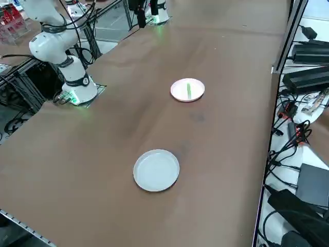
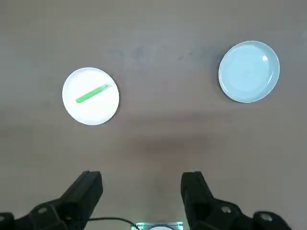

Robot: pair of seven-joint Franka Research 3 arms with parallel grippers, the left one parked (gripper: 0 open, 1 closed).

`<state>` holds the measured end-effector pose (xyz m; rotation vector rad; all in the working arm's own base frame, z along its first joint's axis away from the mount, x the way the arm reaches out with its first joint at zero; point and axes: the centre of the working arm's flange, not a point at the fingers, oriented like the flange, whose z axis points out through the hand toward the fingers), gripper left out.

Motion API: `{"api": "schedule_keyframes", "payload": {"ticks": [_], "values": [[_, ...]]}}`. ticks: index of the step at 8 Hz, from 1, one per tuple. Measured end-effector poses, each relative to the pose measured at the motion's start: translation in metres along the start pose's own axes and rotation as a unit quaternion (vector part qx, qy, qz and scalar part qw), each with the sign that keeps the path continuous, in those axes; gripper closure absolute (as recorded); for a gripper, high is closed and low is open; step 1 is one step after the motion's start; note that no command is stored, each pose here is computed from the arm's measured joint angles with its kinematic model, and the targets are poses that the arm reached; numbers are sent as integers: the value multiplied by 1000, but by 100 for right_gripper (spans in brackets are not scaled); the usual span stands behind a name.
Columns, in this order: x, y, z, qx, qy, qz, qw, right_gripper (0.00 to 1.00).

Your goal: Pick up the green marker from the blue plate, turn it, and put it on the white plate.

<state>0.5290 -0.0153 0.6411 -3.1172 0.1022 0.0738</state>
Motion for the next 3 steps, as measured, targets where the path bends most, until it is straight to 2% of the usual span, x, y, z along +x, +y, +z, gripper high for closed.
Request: {"api": "schedule_keyframes", "payload": {"ticks": [3], "values": [[2, 0, 0, 0, 5, 0, 1000, 0]]}}
